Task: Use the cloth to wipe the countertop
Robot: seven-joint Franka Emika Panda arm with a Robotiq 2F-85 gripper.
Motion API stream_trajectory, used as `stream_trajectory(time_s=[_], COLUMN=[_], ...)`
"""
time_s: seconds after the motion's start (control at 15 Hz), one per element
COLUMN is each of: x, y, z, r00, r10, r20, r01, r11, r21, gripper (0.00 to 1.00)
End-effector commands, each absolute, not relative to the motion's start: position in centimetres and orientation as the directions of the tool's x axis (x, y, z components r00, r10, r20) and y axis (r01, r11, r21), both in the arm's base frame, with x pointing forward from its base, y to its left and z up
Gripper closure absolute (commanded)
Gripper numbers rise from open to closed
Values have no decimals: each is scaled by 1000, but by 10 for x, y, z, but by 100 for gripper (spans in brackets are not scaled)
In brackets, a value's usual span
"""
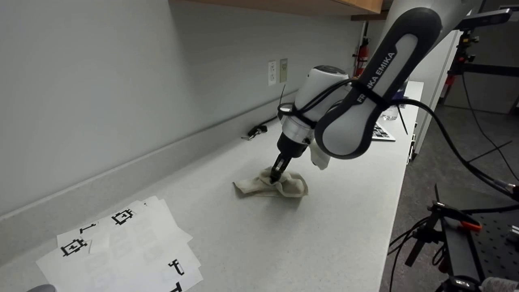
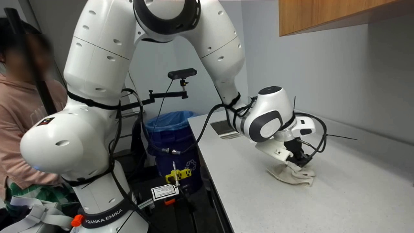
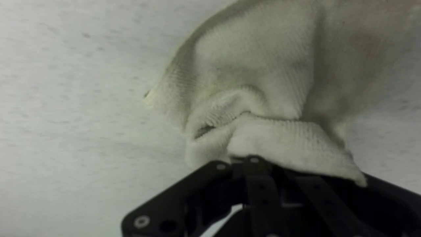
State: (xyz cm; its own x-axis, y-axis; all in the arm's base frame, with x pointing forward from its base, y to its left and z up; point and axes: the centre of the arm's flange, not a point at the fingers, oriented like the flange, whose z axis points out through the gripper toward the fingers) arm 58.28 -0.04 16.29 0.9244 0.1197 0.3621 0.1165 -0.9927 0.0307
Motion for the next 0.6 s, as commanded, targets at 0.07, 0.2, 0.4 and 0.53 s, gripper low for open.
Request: stream_trajectory(time_s=[0.07, 0.2, 0.4, 0.53], x=[567, 560, 561, 565], y=[-71, -96, -106, -96], z=[186, 193, 191, 183], r00=[917, 910, 911, 918], r10=[-14, -51, -66, -54], r20=[399, 412, 407, 392], r01=[-48, -95, -115, -101], r11=[-996, -992, -988, -990], r21=[75, 88, 99, 100], gripper=[99, 99, 99, 99])
